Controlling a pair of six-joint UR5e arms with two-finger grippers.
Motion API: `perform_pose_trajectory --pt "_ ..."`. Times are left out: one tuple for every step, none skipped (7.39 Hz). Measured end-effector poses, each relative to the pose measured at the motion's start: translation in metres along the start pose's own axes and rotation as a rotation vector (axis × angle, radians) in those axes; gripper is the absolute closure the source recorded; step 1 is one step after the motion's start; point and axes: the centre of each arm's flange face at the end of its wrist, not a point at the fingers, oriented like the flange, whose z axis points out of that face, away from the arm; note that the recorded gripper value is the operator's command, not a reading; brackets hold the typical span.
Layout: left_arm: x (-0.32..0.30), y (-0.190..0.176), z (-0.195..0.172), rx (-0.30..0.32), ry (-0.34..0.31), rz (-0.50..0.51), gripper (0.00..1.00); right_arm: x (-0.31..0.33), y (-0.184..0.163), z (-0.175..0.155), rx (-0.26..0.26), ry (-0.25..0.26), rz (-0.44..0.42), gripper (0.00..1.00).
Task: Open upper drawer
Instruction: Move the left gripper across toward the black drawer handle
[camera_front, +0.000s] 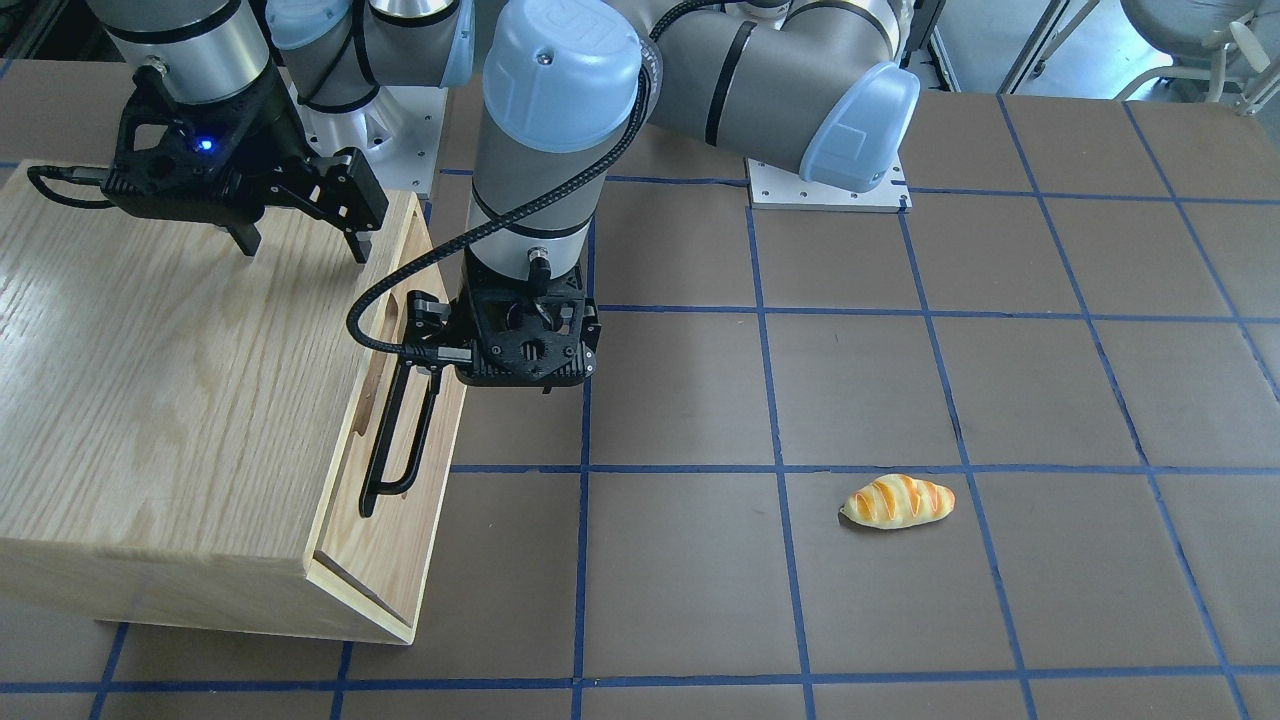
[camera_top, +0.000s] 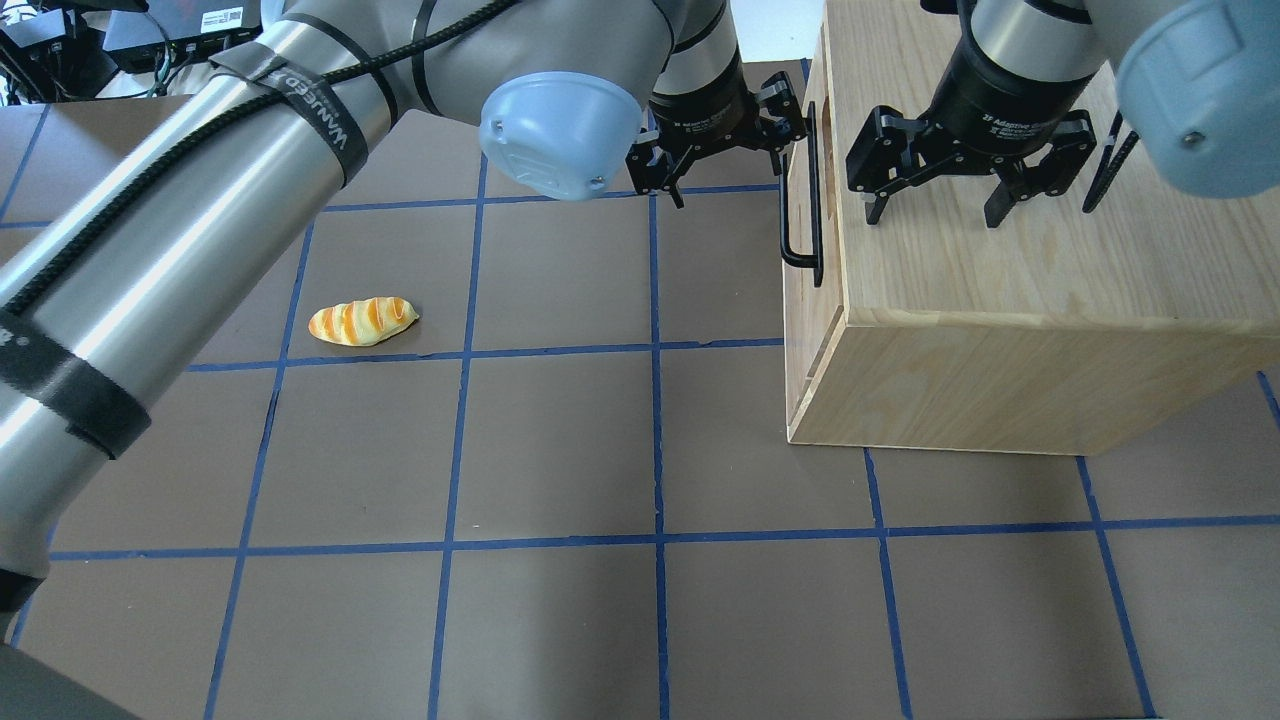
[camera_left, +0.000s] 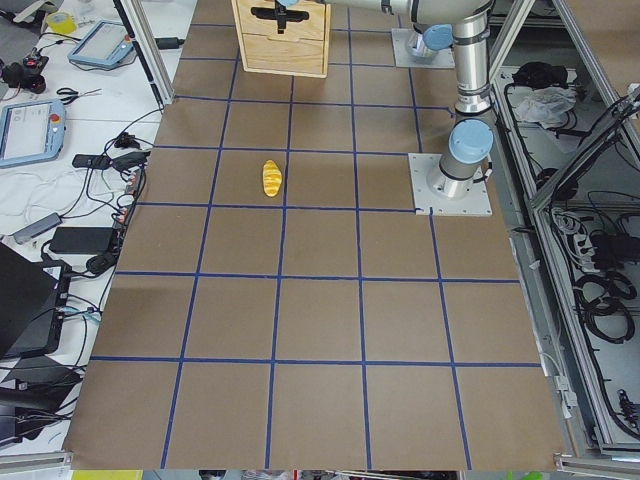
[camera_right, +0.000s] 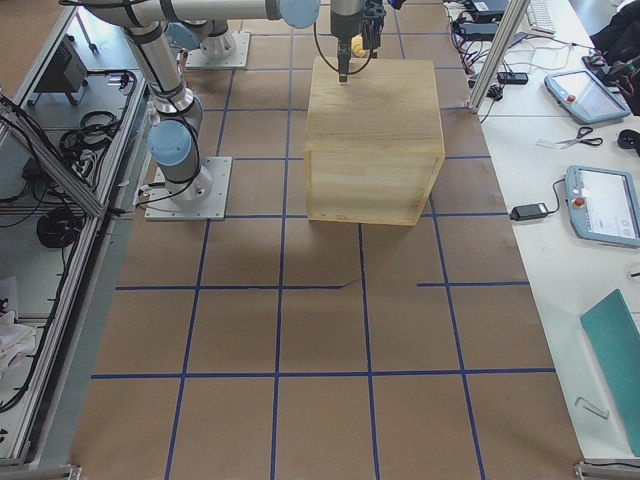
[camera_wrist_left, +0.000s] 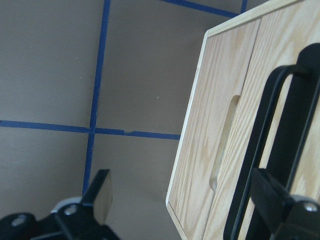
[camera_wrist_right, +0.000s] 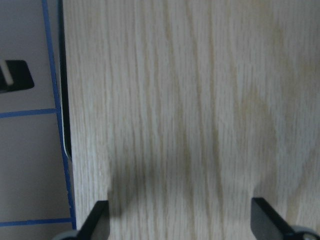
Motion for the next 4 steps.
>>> perform_pose_trajectory --pt "0.0035 0.0012 0.0050 -0.003 0.002 0.001 0.00 0.0000 0.0000 0.0000 0.000 0.000 0.000 0.00" --pt "0.0053 0.0016 0.0086 -0.009 0.006 0.001 0.00 0.0000 0.0000 0.0000 0.000 0.000 0.000 0.00" --pt "0.0073 0.0027 0.0108 -0.014 0.011 0.003 0.00 0.0000 0.0000 0.0000 0.000 0.000 0.000 0.00" --pt "0.0100 0.0051 0.0132 -0.018 0.012 0.007 0.00 0.0000 0.0000 0.0000 0.000 0.000 0.000 0.00"
